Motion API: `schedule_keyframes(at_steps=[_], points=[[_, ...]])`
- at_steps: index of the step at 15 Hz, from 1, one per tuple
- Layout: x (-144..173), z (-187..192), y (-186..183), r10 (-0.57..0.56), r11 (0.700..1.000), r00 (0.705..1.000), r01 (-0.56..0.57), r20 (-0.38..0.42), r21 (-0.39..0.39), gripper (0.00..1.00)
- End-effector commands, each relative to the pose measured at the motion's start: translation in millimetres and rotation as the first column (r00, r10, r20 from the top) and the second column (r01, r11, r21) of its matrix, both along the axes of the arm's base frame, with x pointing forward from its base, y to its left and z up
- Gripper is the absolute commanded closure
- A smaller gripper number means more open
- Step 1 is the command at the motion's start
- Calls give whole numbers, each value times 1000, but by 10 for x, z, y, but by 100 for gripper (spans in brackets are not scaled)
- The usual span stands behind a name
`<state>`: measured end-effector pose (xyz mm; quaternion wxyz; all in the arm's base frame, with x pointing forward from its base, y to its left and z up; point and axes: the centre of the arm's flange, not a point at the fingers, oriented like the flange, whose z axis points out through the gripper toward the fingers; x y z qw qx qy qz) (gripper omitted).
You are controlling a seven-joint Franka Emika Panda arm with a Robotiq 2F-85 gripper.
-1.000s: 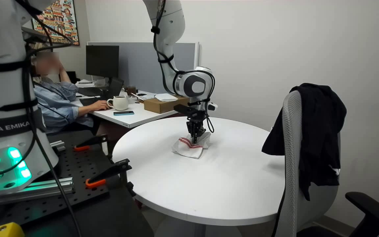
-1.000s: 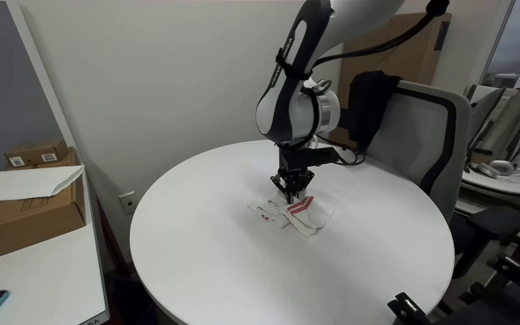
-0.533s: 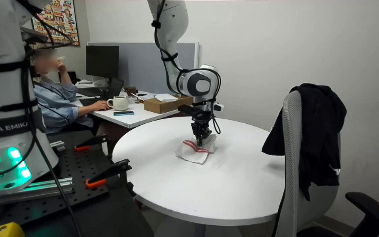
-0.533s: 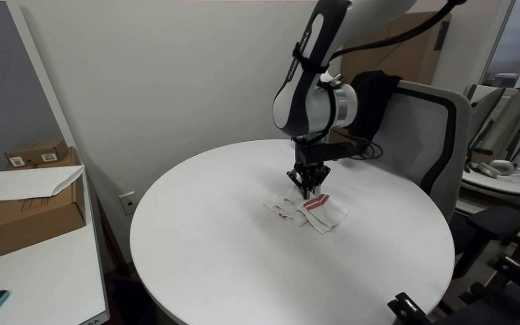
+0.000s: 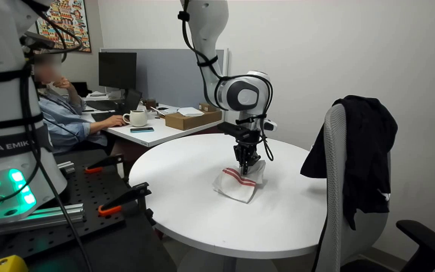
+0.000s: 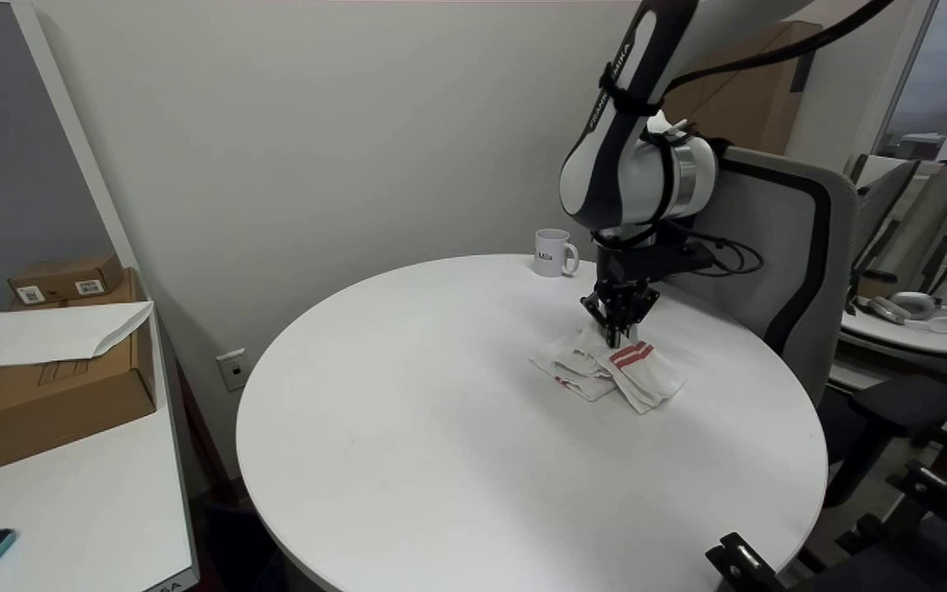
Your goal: Use the towel to wipe the table
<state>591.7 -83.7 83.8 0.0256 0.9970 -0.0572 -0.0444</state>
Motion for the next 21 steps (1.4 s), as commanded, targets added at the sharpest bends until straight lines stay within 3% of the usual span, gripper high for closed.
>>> schedule_keyframes(at_steps=[1, 5, 9, 14, 18, 21], points=[[29, -248, -116, 15, 1000, 1000, -14, -23, 7, 98], [116, -489, -75, 3, 999, 999, -2, -43, 34, 98], [381, -343, 7, 22, 999, 1000, -21, -9, 37, 98], [499, -155, -533, -12, 1000, 999, 13, 45, -6, 98], [83, -141, -1228, -56, 997, 998, 57, 18, -47, 98], [-365, -206, -1482, -48, 998, 998, 47, -37, -41, 98]])
